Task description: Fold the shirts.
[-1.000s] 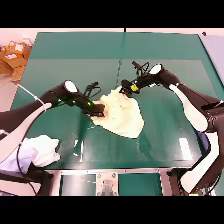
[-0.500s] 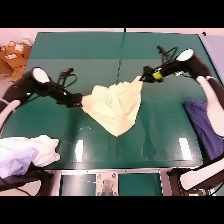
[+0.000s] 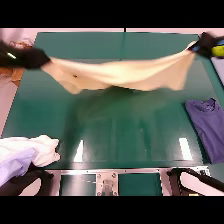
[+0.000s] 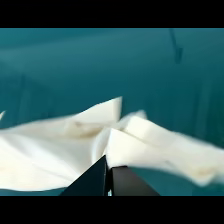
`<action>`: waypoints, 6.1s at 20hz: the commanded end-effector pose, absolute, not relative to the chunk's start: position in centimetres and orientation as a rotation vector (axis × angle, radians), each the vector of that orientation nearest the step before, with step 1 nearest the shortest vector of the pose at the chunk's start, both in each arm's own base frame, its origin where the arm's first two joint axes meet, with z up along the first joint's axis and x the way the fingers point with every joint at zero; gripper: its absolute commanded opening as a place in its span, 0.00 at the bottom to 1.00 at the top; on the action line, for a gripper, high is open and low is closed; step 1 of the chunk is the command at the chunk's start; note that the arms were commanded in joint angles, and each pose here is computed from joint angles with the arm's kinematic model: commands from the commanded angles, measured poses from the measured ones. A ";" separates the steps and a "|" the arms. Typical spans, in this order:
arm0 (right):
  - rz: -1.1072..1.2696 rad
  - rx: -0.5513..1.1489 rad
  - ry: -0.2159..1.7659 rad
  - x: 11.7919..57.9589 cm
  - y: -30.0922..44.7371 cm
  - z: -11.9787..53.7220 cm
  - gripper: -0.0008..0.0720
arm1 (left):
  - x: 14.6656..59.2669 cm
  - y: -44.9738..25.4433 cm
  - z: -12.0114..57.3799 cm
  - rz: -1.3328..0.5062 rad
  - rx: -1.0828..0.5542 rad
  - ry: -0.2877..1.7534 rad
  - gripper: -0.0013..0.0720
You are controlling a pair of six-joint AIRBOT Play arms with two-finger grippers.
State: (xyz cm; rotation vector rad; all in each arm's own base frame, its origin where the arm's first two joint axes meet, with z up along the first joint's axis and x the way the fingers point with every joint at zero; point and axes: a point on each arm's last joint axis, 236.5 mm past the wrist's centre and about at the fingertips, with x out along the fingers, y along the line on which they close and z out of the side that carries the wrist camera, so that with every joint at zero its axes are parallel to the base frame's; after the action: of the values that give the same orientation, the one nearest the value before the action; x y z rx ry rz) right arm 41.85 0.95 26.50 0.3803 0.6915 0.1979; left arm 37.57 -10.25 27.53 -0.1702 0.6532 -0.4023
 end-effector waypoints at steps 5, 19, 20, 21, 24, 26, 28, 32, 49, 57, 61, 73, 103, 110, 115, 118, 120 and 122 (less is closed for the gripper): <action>0.060 0.269 0.225 30.6 -1.0 41.5 0.03 | 31.7 -8.4 44.9 -0.353 -0.075 0.223 0.04; 0.081 0.490 0.870 46.0 2.2 5.2 0.03 | 53.5 -14.5 11.4 -0.553 -0.346 0.924 0.04; 0.072 0.498 0.918 46.7 2.4 2.4 0.03 | 53.9 -15.0 8.8 -0.561 -0.385 0.976 0.04; 0.061 0.503 0.953 47.2 2.5 0.1 0.03 | 54.2 -15.1 6.8 -0.556 -0.408 1.012 0.05; 0.027 0.518 1.016 48.1 1.6 -4.0 0.21 | 54.1 -14.1 4.3 -0.534 -0.410 1.072 0.05; 0.001 0.511 1.023 48.0 -0.6 -3.4 0.55 | 53.0 -12.4 4.7 -0.534 -0.408 1.120 0.77; -0.022 0.498 1.078 46.5 -3.3 -2.4 0.55 | 51.6 -10.1 5.1 -0.512 -0.464 1.193 0.82; -0.030 0.549 1.217 41.1 -5.6 -1.8 0.45 | 47.9 -6.8 5.0 -0.522 -0.502 1.346 0.04; -0.182 0.850 1.296 27.9 -3.1 -8.9 0.42 | 36.0 -5.9 -9.2 -0.289 -0.546 1.426 0.65; -0.138 0.857 1.316 29.9 -0.4 -11.3 0.41 | 39.0 -9.7 -10.2 -0.356 -0.639 1.342 0.04; -0.086 0.828 1.246 32.7 -0.7 -9.8 0.03 | 39.2 -10.4 -7.2 -0.429 -0.605 1.323 0.04; 0.168 0.412 0.298 34.3 0.3 38.3 0.03 | 28.9 -12.3 47.6 -0.602 -0.034 0.076 0.04; 0.022 0.630 0.883 55.3 -1.4 -2.8 0.03 | 54.4 -6.7 4.7 -0.322 -0.624 0.685 0.04; 0.052 0.599 0.770 61.6 -2.4 0.0 0.03 | 58.5 -5.6 7.7 -0.317 -0.593 0.584 0.04; 0.073 0.584 0.783 61.6 -2.3 0.6 0.03 | 58.2 -6.5 6.0 -0.356 -0.577 0.649 0.04; 0.106 0.513 0.971 58.0 -2.6 -1.6 0.03 | 55.8 -6.5 4.3 -0.397 -0.568 0.781 0.04; 0.117 0.462 1.118 54.6 -3.3 -3.0 0.03 | 53.5 -6.2 2.1 -0.396 -0.523 0.912 0.04; 0.118 0.402 1.249 51.5 -3.9 -4.0 0.03 | 51.0 -5.5 -0.3 -0.372 -0.457 1.053 0.04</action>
State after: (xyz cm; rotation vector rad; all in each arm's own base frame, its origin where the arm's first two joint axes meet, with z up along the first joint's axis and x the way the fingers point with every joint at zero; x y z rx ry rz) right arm 56.38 -3.10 -2.20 0.4876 1.0358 0.1078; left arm 54.64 -6.36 2.94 -0.5317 0.8508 -0.3907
